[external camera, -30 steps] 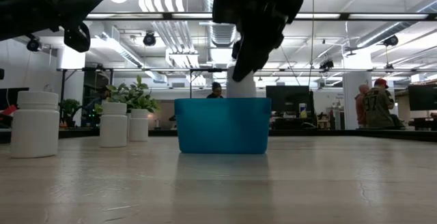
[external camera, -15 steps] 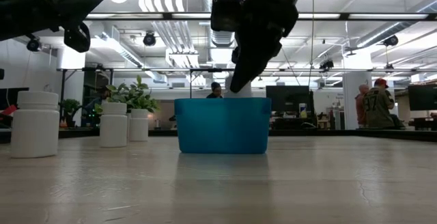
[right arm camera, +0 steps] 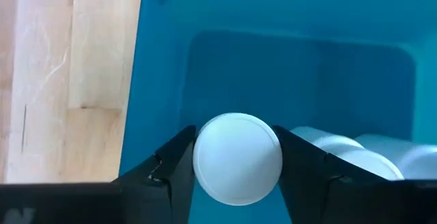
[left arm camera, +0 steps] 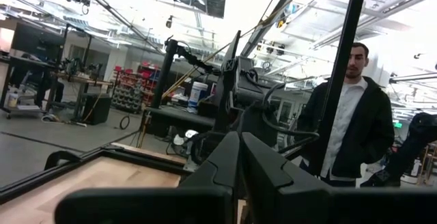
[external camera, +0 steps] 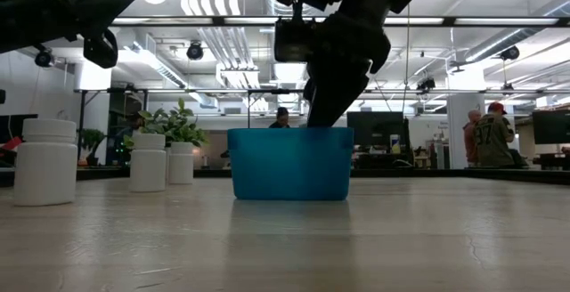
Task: Pick and place pill bottles into a basket
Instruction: Put the white pill bottle into the blue container
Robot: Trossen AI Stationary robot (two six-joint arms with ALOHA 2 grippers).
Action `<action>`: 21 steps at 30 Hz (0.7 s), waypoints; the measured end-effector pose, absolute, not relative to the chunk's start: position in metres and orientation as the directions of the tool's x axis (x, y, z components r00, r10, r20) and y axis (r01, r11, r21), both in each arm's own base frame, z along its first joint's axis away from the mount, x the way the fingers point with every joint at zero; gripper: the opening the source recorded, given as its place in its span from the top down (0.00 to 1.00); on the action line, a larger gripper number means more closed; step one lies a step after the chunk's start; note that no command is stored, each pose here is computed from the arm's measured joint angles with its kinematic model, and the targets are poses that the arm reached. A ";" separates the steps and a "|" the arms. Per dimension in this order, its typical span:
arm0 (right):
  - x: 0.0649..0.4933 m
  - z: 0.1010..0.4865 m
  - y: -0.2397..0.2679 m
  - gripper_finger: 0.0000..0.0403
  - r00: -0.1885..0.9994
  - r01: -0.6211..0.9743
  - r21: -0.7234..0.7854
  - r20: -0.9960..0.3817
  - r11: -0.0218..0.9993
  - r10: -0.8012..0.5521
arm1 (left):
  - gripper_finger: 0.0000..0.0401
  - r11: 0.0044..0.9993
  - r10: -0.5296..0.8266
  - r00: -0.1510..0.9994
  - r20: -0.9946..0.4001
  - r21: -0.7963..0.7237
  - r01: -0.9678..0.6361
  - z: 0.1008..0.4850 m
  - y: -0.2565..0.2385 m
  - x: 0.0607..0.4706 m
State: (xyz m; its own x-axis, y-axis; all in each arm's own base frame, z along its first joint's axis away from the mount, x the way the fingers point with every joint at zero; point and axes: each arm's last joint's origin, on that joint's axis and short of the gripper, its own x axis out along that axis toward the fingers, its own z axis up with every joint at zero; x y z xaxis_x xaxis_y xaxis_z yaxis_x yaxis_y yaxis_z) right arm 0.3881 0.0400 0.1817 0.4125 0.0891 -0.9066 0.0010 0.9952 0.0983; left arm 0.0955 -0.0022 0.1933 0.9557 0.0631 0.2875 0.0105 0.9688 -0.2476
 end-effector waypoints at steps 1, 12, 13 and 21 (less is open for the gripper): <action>0.389 0.180 0.040 0.59 0.414 -0.001 0.099 -0.906 0.995 0.091 | 1.00 0.969 0.063 0.956 0.287 -0.248 0.010 0.193 -0.002 0.096; 0.389 0.180 0.041 0.57 0.417 -0.007 0.103 -0.904 0.995 0.096 | 1.00 0.969 0.063 0.956 0.288 -0.248 0.011 0.193 -0.002 0.095; 0.388 0.181 0.041 0.56 0.418 -0.008 0.105 -0.903 0.994 0.098 | 1.00 0.969 0.063 0.956 0.288 -0.248 0.011 0.193 -0.002 0.095; 0.387 0.189 0.041 0.55 0.439 -0.010 0.112 -0.892 0.994 0.105 | 1.00 0.969 0.063 0.956 0.288 -0.248 0.011 0.193 -0.002 0.096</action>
State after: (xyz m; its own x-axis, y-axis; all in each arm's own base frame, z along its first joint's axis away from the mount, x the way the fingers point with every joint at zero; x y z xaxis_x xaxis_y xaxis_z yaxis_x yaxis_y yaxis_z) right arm 0.3867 0.0406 0.1892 0.4389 0.1046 -0.8924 -0.0096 0.9937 0.1117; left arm 0.0955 -0.0022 0.1933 0.9557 0.0631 0.2876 0.0105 0.9688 -0.2476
